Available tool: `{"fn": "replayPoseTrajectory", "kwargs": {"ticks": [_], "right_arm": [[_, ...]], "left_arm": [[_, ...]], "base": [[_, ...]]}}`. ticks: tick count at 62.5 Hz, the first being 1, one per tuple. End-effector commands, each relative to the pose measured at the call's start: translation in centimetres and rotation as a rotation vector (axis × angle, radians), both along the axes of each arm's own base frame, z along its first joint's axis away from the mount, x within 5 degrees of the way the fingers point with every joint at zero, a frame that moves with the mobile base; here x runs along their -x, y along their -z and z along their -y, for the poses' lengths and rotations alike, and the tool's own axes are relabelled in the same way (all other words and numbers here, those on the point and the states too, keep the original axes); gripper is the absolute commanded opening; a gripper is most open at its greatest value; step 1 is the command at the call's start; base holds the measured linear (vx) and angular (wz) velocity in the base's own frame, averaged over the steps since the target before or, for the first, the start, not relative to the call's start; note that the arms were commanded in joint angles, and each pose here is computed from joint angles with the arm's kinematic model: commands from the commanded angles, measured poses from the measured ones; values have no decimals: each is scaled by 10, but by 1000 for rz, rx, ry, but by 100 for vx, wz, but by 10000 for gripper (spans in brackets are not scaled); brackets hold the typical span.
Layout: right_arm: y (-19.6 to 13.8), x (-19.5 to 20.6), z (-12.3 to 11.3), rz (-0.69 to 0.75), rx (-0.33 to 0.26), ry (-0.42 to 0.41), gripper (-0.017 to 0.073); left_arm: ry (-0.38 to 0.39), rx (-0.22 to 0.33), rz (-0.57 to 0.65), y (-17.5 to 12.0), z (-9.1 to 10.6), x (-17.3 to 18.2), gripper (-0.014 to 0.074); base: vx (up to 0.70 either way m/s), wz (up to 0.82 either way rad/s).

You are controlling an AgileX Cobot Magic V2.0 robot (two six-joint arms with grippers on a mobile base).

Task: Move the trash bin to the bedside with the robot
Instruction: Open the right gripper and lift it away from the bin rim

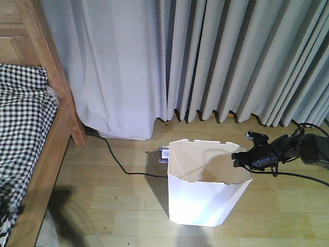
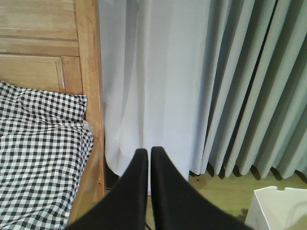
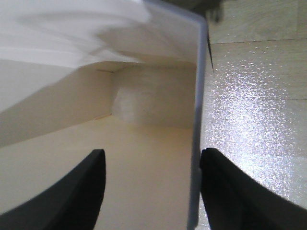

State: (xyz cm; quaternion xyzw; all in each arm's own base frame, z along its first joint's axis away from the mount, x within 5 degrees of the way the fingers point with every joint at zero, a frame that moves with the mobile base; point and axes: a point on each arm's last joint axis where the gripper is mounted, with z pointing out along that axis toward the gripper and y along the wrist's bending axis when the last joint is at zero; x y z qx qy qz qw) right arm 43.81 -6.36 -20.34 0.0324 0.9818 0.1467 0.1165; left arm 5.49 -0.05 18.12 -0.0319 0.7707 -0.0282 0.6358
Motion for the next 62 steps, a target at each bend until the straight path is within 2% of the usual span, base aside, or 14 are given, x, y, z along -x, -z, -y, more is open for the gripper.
{"fn": "replayPoseTrajectory", "kwargs": {"ticks": [1, 6, 12, 23, 28, 35, 42, 51, 62], "right_arm": [[-36, -27, 5, 80, 13, 26, 426], [-41, -30, 7, 79, 26, 54, 426], [-47, -30, 11, 75, 66, 51, 426], [-69, -17, 21, 111, 212, 101, 426], [-85, -6, 21, 119, 256, 71, 426], [-110, 14, 18, 96, 277, 22, 426], [-149, 31, 17, 125, 323, -1, 426], [-220, 49, 14, 212, 383, -83, 426], [-305, 71, 9, 353, 416, -64, 426]], "left_arm": [[-4, 10, 72, -3, 0, 0, -6], [-4, 10, 72, -3, 0, 0, -6], [-4, 10, 72, -3, 0, 0, -6], [-4, 10, 72, -3, 0, 0, -6], [-4, 10, 72, -3, 0, 0, -6], [-4, 10, 72, -3, 0, 0, -6], [-4, 10, 72, -3, 0, 0, -6], [-4, 10, 72, -3, 0, 0, -6], [-4, 10, 72, -3, 0, 0, -6]], "base": [[0, 0], [0, 0], [0, 0], [0, 0], [0, 0], [0, 0], [0, 0], [0, 0], [0, 0]]}}
